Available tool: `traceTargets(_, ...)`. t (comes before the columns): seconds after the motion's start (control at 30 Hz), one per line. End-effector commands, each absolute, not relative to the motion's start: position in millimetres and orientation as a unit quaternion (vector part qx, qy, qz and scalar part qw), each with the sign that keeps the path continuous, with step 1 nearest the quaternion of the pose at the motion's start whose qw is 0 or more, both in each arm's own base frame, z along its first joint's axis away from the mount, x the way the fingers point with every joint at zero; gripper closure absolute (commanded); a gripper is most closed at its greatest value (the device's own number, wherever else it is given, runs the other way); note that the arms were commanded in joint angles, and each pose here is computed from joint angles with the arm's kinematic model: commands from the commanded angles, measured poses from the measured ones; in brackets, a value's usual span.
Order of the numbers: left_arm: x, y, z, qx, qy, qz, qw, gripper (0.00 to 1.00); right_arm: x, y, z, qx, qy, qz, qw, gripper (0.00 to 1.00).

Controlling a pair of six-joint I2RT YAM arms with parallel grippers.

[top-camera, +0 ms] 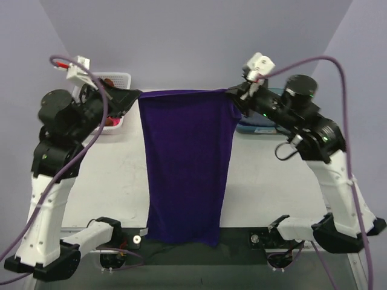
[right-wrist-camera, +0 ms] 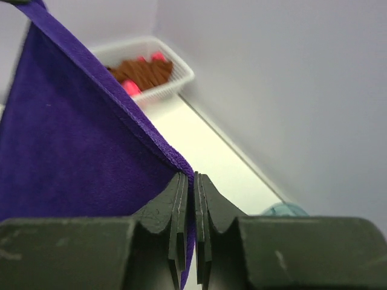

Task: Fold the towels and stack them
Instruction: Flatten out the crumpled towel

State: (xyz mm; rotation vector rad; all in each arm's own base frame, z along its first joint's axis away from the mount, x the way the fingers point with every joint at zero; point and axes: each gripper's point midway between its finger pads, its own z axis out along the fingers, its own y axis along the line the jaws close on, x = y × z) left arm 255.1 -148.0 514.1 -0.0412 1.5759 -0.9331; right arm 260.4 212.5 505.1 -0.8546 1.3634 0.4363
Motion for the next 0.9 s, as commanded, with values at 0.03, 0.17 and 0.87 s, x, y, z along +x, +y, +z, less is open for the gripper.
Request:
traceTargets(0.03,369,-82,438,-0.17,0.73,-0.214,0.626,1.0,380,155,443,-0.291,0.722,-0.023,0.627,1.0)
traceTargets(0.17,437,-66,371,-0.221,0.762,-0.171,0.583,1.0,446,169,390,-0.307,0.75,-0.064,0.583,0.99)
traceTargets(0.87,573,-71,228,-0.213,0.815,-0.182,0.507,0.11,583,172,262,-0.207,0.787,-0.186,0.55,0.24)
